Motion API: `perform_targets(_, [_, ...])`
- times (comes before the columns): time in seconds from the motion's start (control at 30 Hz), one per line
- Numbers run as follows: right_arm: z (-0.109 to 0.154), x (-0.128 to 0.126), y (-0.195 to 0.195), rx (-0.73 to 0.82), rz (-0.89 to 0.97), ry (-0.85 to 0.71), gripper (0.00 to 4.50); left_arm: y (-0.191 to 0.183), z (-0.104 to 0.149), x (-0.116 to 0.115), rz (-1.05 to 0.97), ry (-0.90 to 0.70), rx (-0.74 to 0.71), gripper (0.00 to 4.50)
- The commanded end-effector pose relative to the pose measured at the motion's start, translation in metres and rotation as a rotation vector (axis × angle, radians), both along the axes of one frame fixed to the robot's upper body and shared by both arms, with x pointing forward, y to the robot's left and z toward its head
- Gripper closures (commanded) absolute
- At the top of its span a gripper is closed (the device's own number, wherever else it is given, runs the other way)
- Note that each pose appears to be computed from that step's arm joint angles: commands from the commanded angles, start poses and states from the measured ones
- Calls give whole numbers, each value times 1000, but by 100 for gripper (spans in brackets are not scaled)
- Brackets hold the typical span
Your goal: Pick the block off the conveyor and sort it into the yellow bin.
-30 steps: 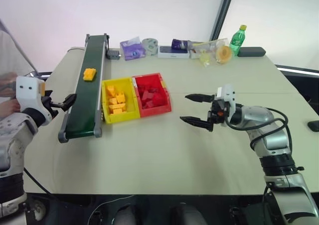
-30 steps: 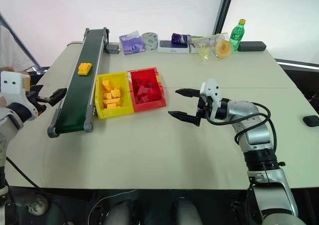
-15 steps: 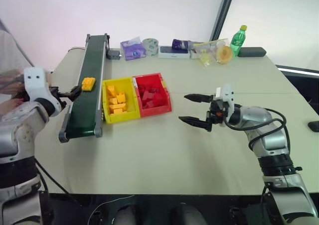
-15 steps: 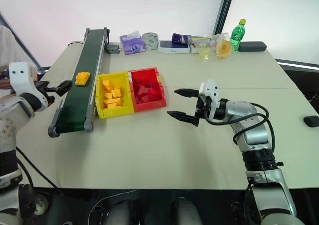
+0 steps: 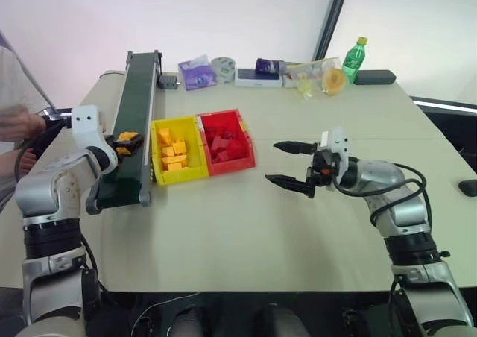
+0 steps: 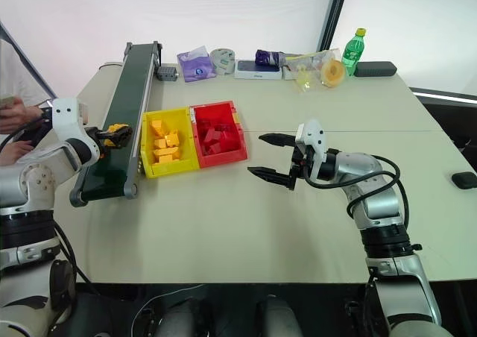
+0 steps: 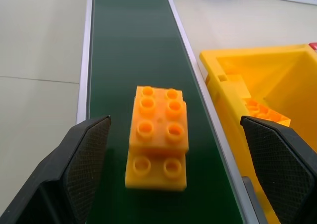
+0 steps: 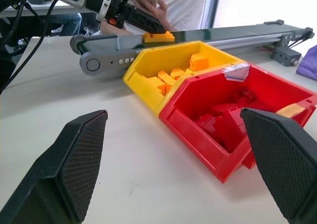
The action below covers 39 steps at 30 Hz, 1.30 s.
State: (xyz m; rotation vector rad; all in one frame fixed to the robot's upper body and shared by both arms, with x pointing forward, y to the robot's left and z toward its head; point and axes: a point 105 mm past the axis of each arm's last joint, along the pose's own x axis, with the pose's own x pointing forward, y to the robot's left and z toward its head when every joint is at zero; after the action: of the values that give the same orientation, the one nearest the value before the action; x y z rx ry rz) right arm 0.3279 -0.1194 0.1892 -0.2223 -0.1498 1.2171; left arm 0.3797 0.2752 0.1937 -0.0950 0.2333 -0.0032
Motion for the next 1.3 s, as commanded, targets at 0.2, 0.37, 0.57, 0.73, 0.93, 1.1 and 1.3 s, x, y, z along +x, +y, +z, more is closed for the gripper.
perform_targets(0.2, [14,-4,-3,7,4,-56,0,3,15,-6,1,-44,16,332])
perform_targets(0.37, [15,-3,-4,7,2,-60,0,6,28,-7,19,-93,17,329])
perform_targets(0.57, [16,-2,-4,6,5,-63,0,-30,63,-6,-128,-237,-1,329])
perform_targets(0.73, [19,-5,-3,13,18,-62,0,-63,55,-3,-269,-233,22,329])
perform_targets(0.93, [17,-4,-3,13,1,-67,0,-93,37,24,-266,-196,17,329])
perform_targets(1.1, [19,-5,-7,11,-16,-75,0,-98,29,35,-252,-182,-27,222])
perform_targets(1.3, [18,-6,-9,9,-30,-74,0,-93,35,36,-224,-214,16,5])
